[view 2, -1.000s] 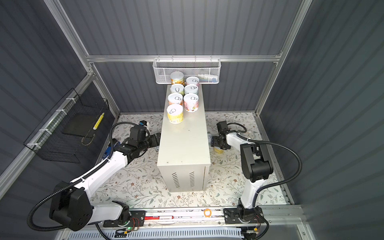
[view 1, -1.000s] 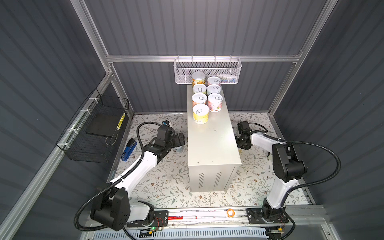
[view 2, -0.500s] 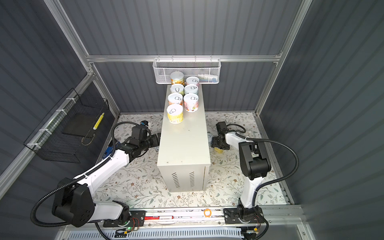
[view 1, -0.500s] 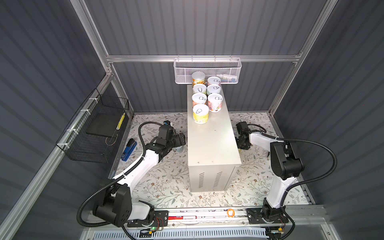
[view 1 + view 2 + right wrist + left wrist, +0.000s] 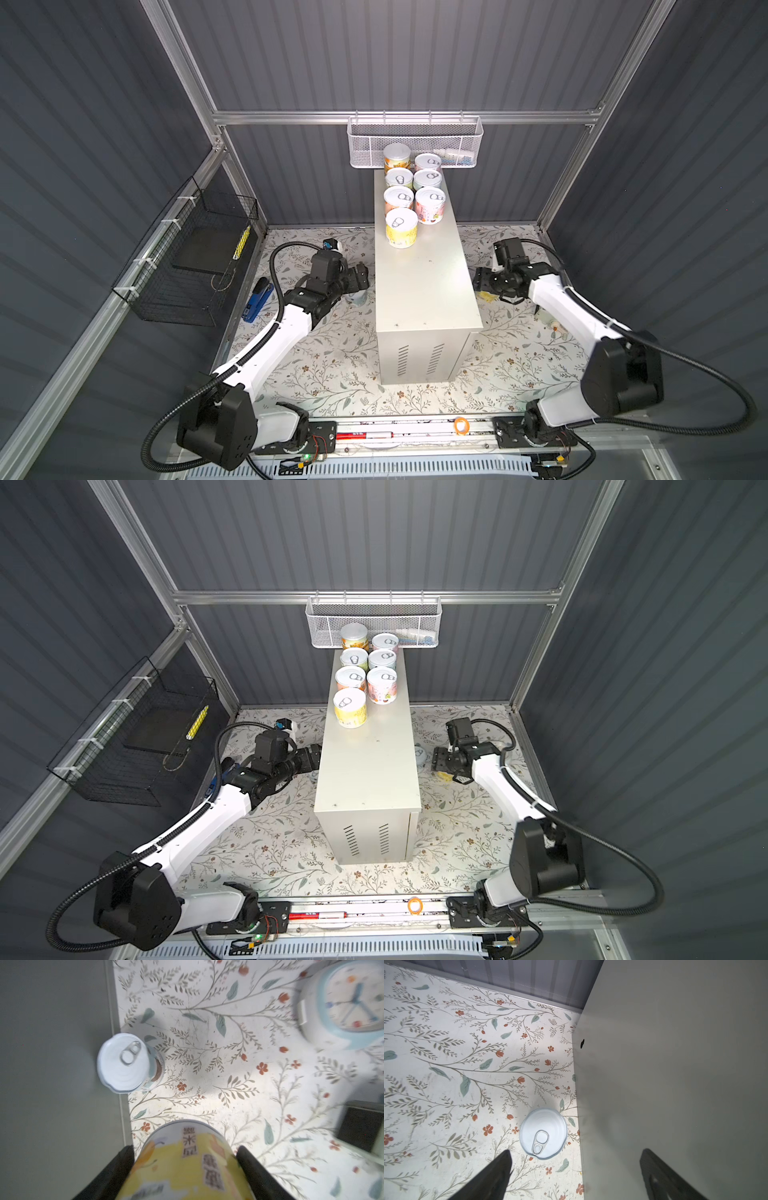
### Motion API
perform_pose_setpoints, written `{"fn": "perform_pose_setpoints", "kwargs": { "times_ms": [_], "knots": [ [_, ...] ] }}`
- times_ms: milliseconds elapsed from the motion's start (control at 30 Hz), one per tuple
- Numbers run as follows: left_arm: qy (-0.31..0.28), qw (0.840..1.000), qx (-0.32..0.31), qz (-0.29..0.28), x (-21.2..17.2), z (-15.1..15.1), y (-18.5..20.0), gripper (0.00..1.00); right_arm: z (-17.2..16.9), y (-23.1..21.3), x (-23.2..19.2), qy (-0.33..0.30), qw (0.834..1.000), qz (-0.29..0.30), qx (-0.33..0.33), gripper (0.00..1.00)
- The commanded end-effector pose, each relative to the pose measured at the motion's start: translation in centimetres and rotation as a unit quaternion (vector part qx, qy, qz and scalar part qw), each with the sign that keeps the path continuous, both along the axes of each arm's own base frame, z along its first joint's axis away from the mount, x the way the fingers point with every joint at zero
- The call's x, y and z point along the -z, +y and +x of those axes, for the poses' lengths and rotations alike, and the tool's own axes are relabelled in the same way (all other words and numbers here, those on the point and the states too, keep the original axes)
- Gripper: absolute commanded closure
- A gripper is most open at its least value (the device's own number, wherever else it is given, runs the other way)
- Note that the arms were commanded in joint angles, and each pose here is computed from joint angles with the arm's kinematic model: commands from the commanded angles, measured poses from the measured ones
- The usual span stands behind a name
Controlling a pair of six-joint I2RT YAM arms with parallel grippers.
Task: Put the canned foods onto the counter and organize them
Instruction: 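Lower the right gripper onto the yellow-labelled floor can and grasp it, then lift the yellow-labelled can up onto the cabinet top with the right gripper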
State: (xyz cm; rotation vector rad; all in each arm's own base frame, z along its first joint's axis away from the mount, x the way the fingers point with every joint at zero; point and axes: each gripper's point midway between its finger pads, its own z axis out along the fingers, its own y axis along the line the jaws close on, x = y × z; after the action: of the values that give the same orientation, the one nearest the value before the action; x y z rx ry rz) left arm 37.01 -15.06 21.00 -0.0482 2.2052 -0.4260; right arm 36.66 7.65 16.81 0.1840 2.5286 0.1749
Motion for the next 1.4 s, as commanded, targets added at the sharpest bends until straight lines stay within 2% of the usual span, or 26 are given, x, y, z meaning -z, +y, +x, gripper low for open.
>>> {"fn": "perform_pose_setpoints", "kwargs": {
  "times_ms": [0, 167, 400, 600, 1000, 1367],
  "knots": [
    [0.003, 1.000, -0.004, 0.024, 0.3, -0.6, 1.0, 0.03, -1.8, -0.8, -5.5, -0.037, 0.999, -0.027, 0.002, 1.00],
    [0.004, 0.999, -0.008, 0.036, 0.5, -0.7, 1.3, 0.03, -3.5, -1.0, -13.3, -0.097, 0.994, -0.053, -0.004, 1.00],
    [-0.003, 0.999, -0.015, 0.039, 0.3, -0.8, 1.7, 0.03, -4.6, 0.5, -22.2, -0.165, 0.983, -0.076, -0.033, 1.00],
    [-0.001, 0.999, -0.006, 0.035, 0.3, -0.8, 1.4, 0.03, -4.7, 3.8, -27.0, -0.195, 0.974, -0.072, -0.090, 1.00],
    [0.001, 1.000, 0.004, 0.031, 0.1, -0.8, 1.0, 0.03, -4.6, 10.5, -29.9, -0.214, 0.958, -0.059, -0.181, 1.00],
    [0.003, 1.000, 0.003, 0.031, 0.1, -1.0, 1.1, 0.03, -3.5, 15.3, -28.1, -0.199, 0.952, -0.034, -0.230, 1.00]
  ]
}}
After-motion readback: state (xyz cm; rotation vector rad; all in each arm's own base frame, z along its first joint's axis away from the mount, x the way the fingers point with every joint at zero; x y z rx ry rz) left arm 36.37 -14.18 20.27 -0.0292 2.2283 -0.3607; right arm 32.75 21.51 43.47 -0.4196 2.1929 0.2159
